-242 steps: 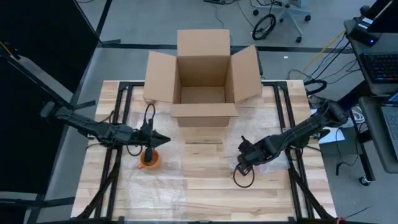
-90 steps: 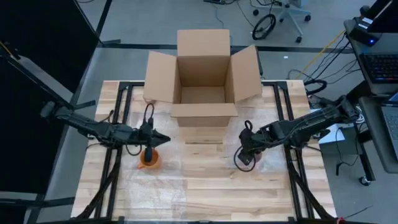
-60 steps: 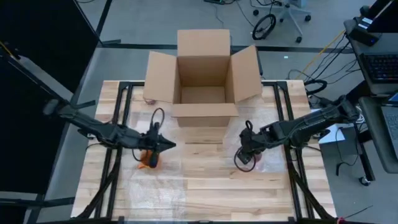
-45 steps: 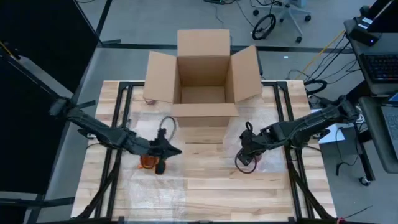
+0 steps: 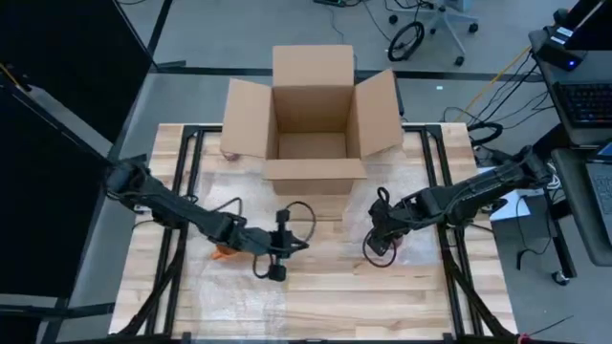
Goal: Wrap mug
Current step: Wrap the pink cup with bubble wrap
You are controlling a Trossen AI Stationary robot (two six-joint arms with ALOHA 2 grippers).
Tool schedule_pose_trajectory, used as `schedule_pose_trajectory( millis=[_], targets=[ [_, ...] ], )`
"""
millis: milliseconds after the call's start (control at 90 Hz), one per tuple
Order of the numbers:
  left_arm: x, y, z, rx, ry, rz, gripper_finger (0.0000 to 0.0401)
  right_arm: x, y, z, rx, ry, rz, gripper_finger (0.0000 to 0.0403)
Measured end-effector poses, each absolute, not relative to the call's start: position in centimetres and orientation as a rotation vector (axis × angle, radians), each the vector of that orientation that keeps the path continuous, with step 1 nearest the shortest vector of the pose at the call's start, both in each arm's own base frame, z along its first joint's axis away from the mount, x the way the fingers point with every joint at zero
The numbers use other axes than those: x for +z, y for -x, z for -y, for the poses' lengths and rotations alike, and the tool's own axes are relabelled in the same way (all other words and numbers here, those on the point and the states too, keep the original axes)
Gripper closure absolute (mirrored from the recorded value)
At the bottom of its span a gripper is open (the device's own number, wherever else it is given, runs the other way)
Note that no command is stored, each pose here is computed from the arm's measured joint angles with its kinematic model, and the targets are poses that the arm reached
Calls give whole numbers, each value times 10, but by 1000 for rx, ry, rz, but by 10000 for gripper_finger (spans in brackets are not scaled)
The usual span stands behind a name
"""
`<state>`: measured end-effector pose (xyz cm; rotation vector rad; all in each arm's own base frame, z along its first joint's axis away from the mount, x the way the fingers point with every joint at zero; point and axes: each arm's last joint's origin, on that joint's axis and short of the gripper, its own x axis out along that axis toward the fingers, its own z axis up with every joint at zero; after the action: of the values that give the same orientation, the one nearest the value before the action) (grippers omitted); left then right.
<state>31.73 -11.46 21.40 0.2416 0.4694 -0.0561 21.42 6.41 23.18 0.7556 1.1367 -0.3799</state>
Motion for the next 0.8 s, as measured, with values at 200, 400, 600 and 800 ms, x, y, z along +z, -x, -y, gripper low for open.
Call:
schedule_pose_trajectory(
  millis=[200, 400, 600, 800],
  targets=[
    [207, -343, 109, -50, -305, -492, 401, 232, -214, -65, -343, -779, -1159, 218],
    [213, -350, 100, -57, -277, -476, 401, 236, -209, -60, -423, -814, -1194, 218],
    [213, -350, 102, -107, -265, -477, 401, 265, -203, -55, -503, -750, -1228, 218],
    [213, -350, 103, -124, -261, -478, 401, 270, -204, -55, -506, -738, -1232, 218]
  ],
)
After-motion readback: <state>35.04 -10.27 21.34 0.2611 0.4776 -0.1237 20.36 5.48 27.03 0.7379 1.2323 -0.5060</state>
